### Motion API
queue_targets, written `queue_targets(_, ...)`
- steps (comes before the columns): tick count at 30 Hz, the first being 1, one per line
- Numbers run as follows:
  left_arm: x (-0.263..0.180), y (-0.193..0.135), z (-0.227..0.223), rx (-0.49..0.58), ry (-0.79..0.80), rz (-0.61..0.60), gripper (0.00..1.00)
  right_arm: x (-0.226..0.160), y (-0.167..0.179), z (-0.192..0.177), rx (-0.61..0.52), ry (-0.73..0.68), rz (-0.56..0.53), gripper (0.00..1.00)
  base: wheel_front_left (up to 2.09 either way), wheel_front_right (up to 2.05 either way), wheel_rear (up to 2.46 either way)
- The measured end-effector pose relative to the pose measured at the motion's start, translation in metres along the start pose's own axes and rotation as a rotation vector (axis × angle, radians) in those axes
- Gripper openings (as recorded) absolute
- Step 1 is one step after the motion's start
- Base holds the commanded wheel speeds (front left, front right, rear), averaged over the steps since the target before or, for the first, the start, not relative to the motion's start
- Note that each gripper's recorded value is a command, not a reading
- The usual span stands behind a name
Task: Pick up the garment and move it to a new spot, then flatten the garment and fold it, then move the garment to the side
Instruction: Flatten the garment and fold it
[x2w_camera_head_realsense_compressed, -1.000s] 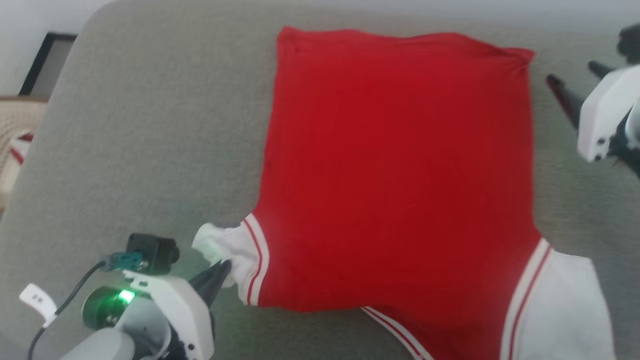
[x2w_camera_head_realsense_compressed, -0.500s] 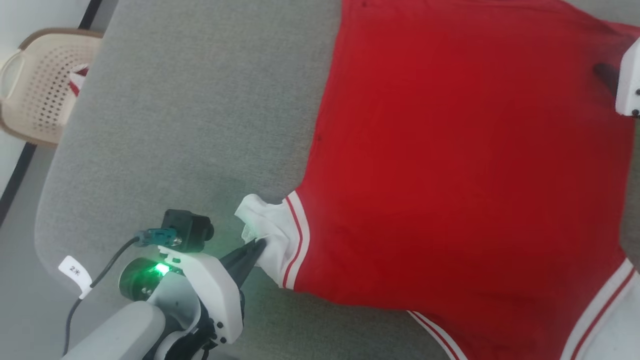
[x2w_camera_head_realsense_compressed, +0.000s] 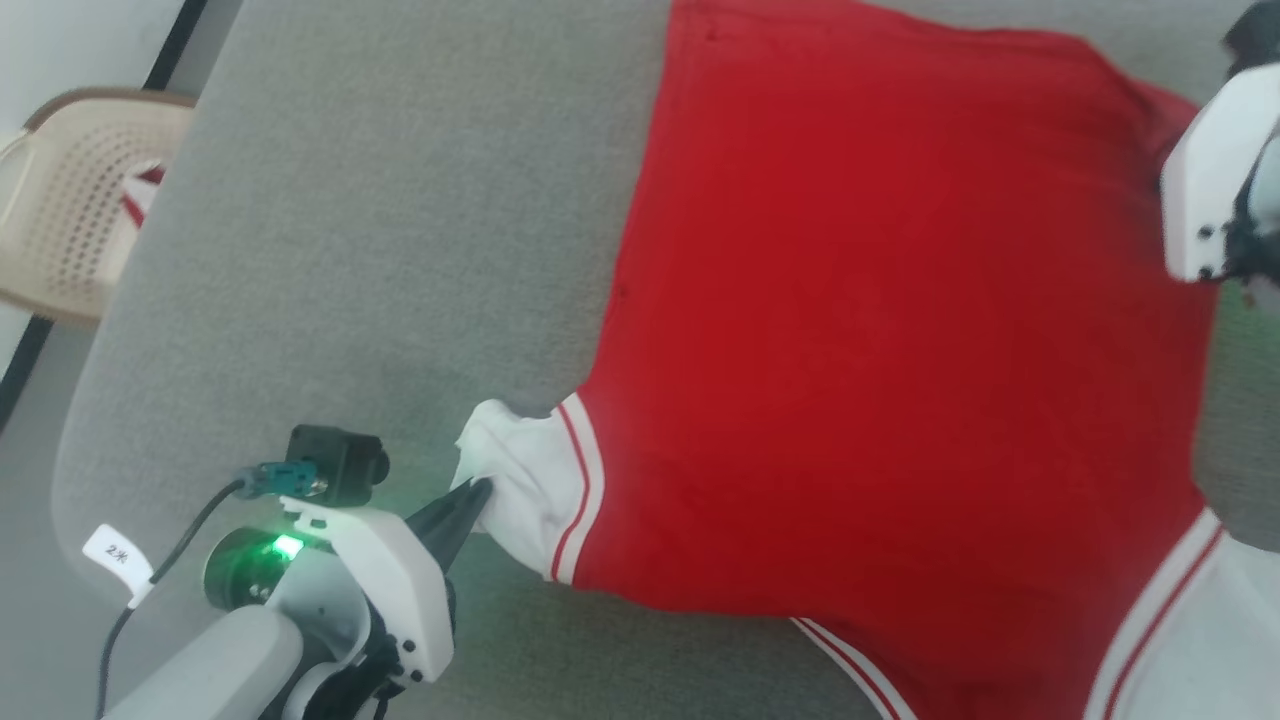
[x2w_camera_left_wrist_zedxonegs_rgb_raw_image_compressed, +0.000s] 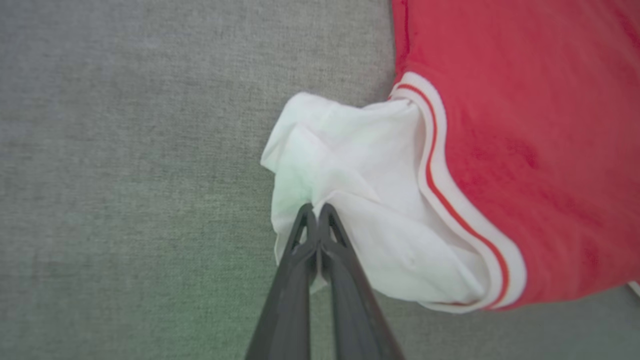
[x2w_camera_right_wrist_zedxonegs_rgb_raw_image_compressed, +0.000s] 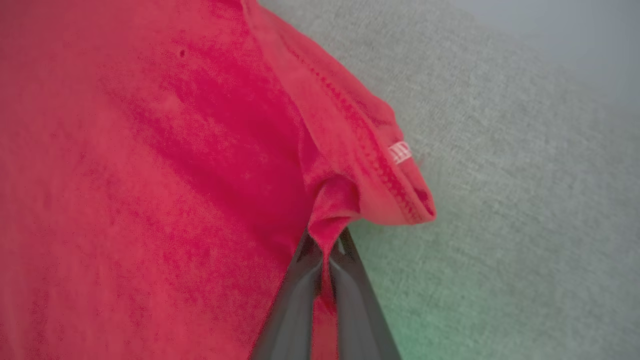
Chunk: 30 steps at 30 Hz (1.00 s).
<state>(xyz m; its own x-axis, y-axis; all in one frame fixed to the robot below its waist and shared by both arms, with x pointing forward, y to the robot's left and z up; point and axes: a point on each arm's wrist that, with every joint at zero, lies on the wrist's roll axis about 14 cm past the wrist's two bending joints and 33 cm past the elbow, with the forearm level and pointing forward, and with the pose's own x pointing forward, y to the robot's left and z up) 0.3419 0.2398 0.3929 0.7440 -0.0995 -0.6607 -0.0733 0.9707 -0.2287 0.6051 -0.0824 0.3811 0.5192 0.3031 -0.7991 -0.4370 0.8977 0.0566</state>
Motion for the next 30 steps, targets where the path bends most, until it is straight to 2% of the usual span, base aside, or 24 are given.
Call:
queue_targets(6, -0.004, -0.005, 0.004, 0.012, -0.021, -0.017, 0.00, -0.035, -0.001, -0.016, -0.071, -0.056, 0.022, 0.00, 0.00, 0.00, 0.00)
queue_targets(10, -0.005, -0.015, 0.011, 0.035, -0.038, -0.050, 0.00, -0.069, -0.004, -0.046, -0.076, -0.080, 0.049, 0.00, 0.00, 0.00, 0.00)
queue_targets(18, -0.006, -0.034, 0.018, 0.073, -0.050, -0.102, 0.00, -0.119, -0.001, -0.121, 0.007, -0.086, 0.085, 0.00, 0.00, 0.00, 0.00)
queue_targets(23, -0.005, -0.047, 0.024, 0.101, -0.059, -0.140, 0.00, -0.143, -0.006, -0.175, 0.107, -0.093, 0.044, 0.00, 0.00, 0.00, 0.00)
queue_targets(30, -0.002, -0.061, 0.027, 0.117, -0.055, -0.181, 0.00, -0.154, 0.003, -0.219, 0.233, -0.141, -0.012, 0.00, 0.00, 0.00, 0.00)
